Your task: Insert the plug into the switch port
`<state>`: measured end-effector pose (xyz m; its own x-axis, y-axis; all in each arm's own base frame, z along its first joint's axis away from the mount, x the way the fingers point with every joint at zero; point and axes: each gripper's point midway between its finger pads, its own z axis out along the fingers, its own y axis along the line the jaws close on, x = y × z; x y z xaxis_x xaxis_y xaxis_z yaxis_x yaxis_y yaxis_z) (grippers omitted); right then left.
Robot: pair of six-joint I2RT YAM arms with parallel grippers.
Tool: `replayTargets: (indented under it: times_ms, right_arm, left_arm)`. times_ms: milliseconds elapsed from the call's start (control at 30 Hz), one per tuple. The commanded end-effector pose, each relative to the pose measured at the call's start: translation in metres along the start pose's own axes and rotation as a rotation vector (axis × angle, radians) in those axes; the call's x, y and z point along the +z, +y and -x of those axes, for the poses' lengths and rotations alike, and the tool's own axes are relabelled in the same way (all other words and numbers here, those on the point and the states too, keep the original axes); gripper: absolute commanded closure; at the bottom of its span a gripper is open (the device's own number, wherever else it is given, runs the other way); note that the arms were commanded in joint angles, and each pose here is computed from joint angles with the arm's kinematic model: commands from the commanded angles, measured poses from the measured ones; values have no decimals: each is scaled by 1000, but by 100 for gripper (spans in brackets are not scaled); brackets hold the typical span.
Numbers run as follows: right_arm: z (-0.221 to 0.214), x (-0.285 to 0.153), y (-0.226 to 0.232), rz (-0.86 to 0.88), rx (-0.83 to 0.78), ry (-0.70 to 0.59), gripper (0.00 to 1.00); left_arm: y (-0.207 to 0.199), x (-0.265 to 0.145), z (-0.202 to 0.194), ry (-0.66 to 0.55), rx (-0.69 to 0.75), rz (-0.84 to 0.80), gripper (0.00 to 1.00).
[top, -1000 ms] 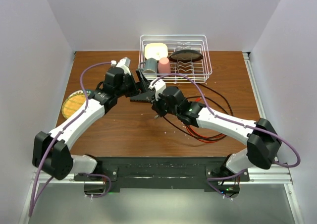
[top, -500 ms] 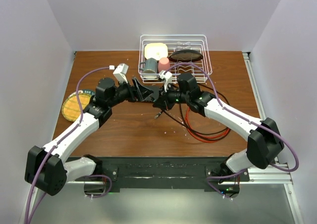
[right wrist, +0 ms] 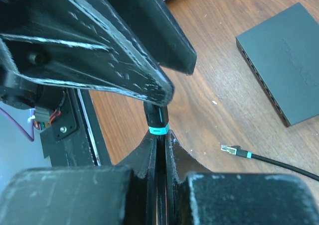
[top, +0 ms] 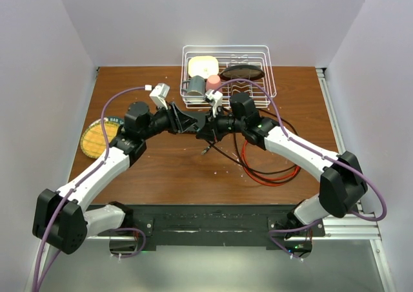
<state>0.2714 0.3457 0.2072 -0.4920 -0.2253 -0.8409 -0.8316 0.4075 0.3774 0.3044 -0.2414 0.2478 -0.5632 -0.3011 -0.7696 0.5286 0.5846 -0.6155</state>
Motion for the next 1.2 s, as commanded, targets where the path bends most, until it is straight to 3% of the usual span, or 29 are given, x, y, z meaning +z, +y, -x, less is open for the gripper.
replayTargets:
  times_ms: [0,133,167,200,233,300,333,433,533,867,1167]
  right_arm:
    - [36,-3,11,32,-23,-96,100]
    - [40,-2,8,15,-20,-102,100]
    - [40,-2,8,13,-19,-101,100]
    - [42,-3,8,9,-23,-103,100]
    - [41,-4,5,-10,-19,-97,100]
    - [47,-7,-2,-63,-28,-114,87]
    - [49,-11,-6,-95,-36,-110,66]
    - [59,-24,-16,-195,-50,-141,32]
    - [69,-37,-23,-278,-53,-188,22]
    - [57,-22,-15,-272,-69,-163,22]
    - [39,1,-14,-247,-50,-120,37]
  left_arm:
    - [-15,5,12,-20,49,-72,67]
    - [-18,8,10,-6,47,-83,72]
    - [-18,8,10,-5,47,-81,80]
    - [-16,9,10,-2,40,-68,96]
    - [-16,8,13,-10,40,-62,100]
    - [-7,9,14,-13,6,2,100]
    - [-6,9,18,-23,0,19,100]
    - [7,8,24,-27,-57,125,100]
    - [18,7,21,5,-128,218,100]
    - [22,12,15,38,-190,242,100]
    - [19,12,16,38,-193,229,100]
